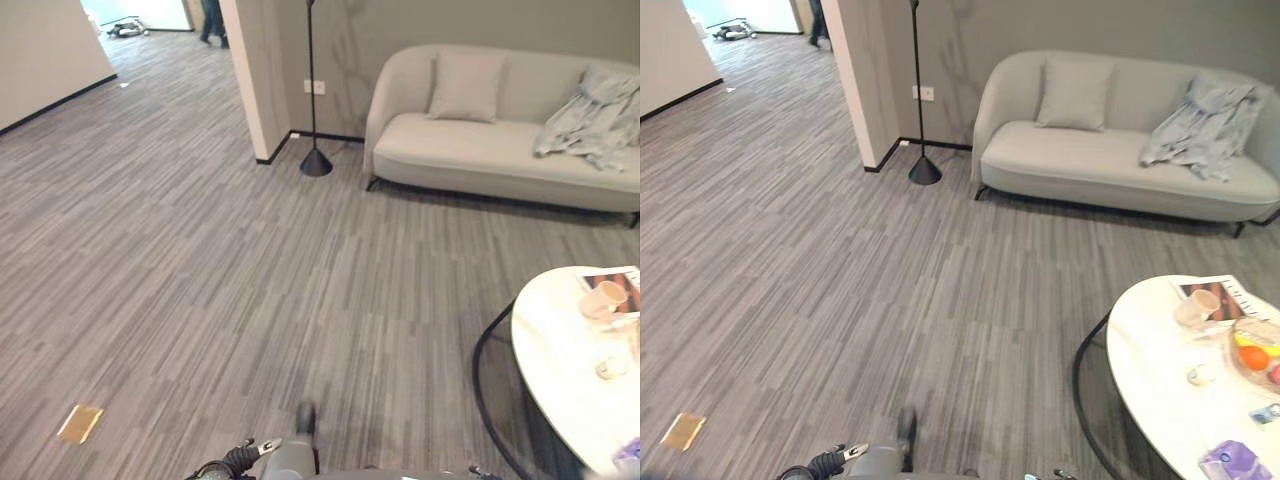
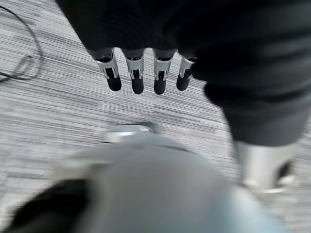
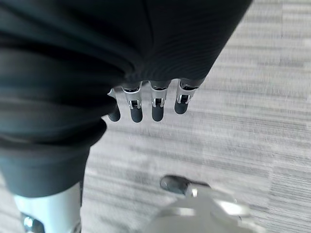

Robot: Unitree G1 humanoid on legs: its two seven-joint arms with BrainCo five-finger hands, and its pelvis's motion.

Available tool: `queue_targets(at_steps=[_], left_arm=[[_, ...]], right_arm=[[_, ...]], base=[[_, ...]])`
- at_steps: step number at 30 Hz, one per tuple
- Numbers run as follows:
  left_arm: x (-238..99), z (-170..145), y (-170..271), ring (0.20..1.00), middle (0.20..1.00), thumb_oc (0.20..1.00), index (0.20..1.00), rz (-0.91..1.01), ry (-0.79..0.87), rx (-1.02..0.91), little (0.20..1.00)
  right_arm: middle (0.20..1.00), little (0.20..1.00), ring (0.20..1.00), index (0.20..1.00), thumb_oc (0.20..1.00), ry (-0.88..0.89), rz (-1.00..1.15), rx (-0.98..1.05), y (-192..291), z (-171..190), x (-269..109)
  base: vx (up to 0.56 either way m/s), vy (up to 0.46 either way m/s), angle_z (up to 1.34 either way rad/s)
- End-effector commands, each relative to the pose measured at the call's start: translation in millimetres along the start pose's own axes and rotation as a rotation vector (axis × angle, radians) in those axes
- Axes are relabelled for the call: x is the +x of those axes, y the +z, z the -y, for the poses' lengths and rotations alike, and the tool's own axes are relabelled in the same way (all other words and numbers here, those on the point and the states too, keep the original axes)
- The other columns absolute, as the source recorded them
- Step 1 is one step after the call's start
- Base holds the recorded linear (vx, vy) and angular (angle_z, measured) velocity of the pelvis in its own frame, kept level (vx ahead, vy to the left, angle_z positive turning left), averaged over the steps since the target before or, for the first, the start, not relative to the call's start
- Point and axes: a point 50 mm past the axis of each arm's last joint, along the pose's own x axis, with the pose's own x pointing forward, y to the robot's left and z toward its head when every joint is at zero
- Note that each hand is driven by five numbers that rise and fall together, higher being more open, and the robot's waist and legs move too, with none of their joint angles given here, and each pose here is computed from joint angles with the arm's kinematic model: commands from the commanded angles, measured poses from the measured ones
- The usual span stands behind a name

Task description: Hang the clothes on the sofa on the clothes rack.

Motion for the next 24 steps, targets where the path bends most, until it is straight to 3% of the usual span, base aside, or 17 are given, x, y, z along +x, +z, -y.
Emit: queue_targets(at_steps=[1, 6, 14, 24], left_arm=[[-1.0, -8.6, 3.8, 1.000, 1.000, 1.000, 1.000, 0.019, 0.014, 0.062, 1.000], [-7.2, -20.2, -25.4, 1.000, 1.000, 1.000, 1.000, -0.078, 0.053, 0.091, 1.000], [-6.6, -23.7, -18.2, 1.000, 1.000, 1.000, 1.000, -0.053, 0.062, 0.099, 1.000], [-4.3, -20.3, -9.0, 1.000, 1.000, 1.000, 1.000, -0.026, 0.057, 0.119, 1.000]], right_arm=[[1.000, 1.000, 1.000, 1.000, 1.000, 0.000, 0.019, 0.014, -2.9, -0.1, -1.3], [1.000, 1.000, 1.000, 1.000, 1.000, 0.020, -0.035, -0.011, -14.7, -5.6, -2.0], [1.000, 1.000, 1.000, 1.000, 1.000, 0.027, 0.023, -0.040, 2.9, -2.1, -0.2], [1.000, 1.000, 1.000, 1.000, 1.000, 0.040, 0.042, -0.037, 7.3, -8.3, 0.6]], base=[[0.41, 0.175, -0.33], [0.52, 0.275, -0.65], [0.33, 0.259, -0.25], [0.30, -0.008, 0.34]])
